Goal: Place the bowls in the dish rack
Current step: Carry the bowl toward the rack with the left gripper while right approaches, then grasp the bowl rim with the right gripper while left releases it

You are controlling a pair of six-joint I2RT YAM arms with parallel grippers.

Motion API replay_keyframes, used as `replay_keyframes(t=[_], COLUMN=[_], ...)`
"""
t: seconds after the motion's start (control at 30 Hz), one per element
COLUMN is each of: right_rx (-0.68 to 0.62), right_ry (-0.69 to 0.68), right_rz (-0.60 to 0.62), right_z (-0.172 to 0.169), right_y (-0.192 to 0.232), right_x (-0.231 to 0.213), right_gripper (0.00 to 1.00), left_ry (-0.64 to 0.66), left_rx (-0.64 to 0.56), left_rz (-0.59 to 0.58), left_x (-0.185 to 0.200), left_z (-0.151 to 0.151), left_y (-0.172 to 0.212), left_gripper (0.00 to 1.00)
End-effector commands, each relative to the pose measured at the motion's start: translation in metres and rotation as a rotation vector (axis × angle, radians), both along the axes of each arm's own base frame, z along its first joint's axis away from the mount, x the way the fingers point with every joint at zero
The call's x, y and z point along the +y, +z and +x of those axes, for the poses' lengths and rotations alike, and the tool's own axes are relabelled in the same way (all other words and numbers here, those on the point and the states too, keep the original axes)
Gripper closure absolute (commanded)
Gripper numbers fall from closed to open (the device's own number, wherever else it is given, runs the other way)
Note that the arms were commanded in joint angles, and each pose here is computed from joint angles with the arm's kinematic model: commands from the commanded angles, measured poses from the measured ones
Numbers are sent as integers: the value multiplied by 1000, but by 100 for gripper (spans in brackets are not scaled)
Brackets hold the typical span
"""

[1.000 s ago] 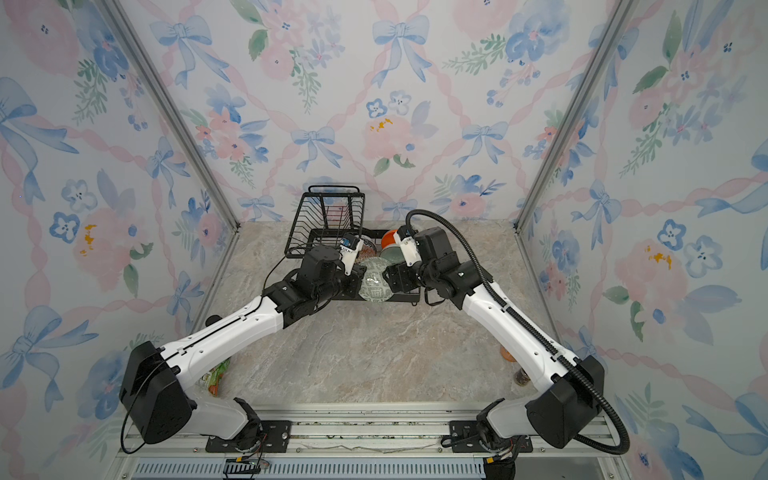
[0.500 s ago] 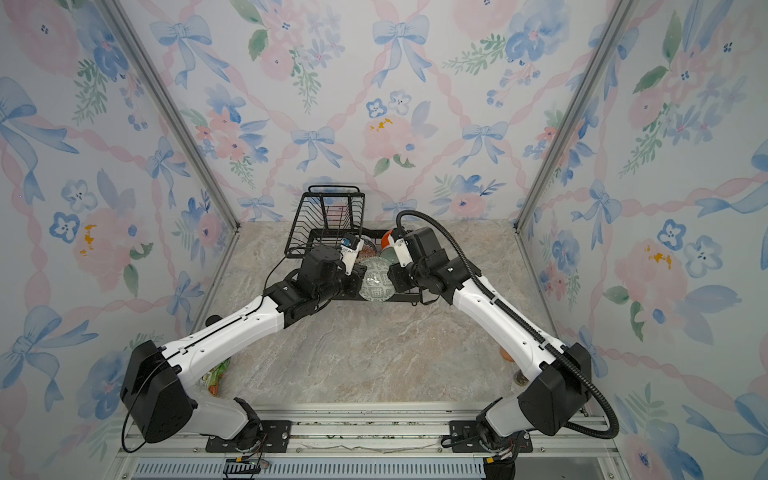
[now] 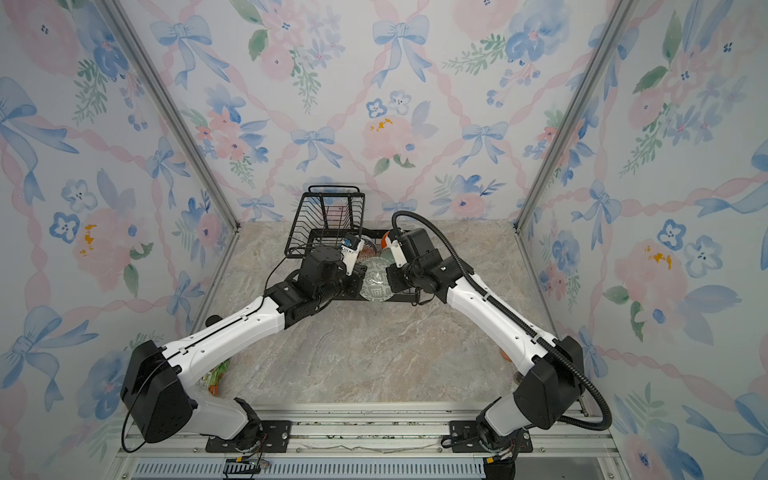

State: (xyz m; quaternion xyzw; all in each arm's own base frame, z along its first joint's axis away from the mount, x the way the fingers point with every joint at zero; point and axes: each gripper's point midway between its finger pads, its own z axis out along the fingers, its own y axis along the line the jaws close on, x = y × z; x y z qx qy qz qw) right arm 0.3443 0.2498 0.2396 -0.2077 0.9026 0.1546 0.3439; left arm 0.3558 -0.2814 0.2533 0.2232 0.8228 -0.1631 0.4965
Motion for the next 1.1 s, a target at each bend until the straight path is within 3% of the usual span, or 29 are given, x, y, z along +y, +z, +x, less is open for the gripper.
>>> replay_keyframes(t=[0.0, 0.3, 0.57, 0.97, 1.07], right_rx=[4, -4, -24, -41, -45], right_ry=[38, 38, 28, 13, 12], right_rz=[-7, -29, -48, -73, -76], right_z=[-4, -3, -2, -3, -3], right_y=[3, 2, 3, 4, 4], right_x=[5, 2, -4, -12, -14], right_gripper=[100, 100, 100, 100, 100], left_ry=[-71, -124, -137, -120, -106], left_rx=[-75, -74, -83, -97, -88], left_rz=[-62, -79, -83, -81, -73], left_x=[-13, -19, -18, -7, 0], left_z=[-3, -12, -14, -17, -17], left_y=[30, 29, 33, 38, 34], left_gripper=[100, 100, 70, 33, 10])
